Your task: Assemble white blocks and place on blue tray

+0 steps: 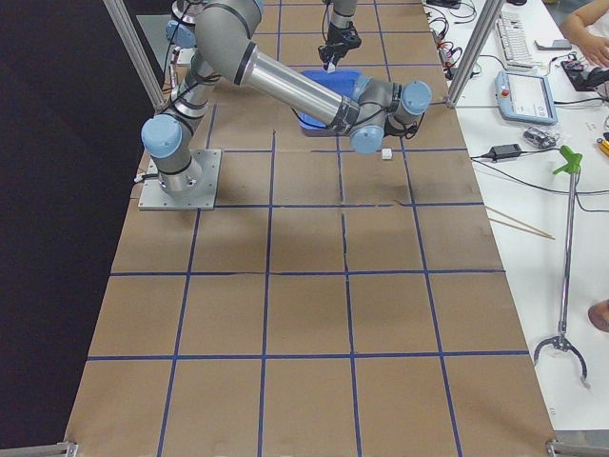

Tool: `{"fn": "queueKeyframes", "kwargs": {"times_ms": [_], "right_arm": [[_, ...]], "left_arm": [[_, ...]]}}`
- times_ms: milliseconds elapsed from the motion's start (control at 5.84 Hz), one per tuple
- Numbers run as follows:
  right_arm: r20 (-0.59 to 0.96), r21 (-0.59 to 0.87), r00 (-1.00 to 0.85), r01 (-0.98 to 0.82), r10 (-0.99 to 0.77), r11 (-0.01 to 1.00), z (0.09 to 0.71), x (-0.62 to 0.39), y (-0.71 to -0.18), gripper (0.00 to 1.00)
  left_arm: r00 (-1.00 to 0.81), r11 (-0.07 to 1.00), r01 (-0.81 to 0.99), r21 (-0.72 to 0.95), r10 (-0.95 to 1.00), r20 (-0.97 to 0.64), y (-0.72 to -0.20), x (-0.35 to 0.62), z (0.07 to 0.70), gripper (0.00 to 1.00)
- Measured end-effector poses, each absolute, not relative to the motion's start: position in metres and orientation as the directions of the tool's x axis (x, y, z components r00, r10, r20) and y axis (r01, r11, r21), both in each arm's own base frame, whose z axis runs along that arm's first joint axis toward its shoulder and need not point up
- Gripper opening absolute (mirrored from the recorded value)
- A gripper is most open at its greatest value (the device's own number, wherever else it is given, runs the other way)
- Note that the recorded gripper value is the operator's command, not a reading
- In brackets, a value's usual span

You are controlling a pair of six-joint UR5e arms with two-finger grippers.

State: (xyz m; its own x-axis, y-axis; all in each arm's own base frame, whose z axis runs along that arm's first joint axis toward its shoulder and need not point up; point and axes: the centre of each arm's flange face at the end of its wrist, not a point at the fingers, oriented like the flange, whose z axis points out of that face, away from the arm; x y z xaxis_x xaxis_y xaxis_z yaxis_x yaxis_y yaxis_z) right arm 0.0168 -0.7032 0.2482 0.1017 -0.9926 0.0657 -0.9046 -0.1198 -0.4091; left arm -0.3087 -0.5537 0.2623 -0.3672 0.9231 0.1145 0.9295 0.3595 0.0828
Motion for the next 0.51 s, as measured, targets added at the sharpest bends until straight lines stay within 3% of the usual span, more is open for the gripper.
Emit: {"fn": "queueKeyframes", "kwargs": {"times_ms": [171, 514], "right_arm": [[0.065, -0.411, 0.064, -0.908, -0.996, -0.085, 0.231, 0.015, -0.704, 1.0], [0.062, -0.43, 0.017, -0.902, -0.998, -0.042, 0.199, 0.015, -0.711, 1.0]], "left_arm": [[-0.233, 0.229, 0.972, 0.061, 0.97, 0.067, -0.554, -0.332, 0.247, 0.01], [-0.114, 0.113, 0.992, 0.048, 0.993, 0.011, -0.55, -0.365, 0.209, 0.01]]}}
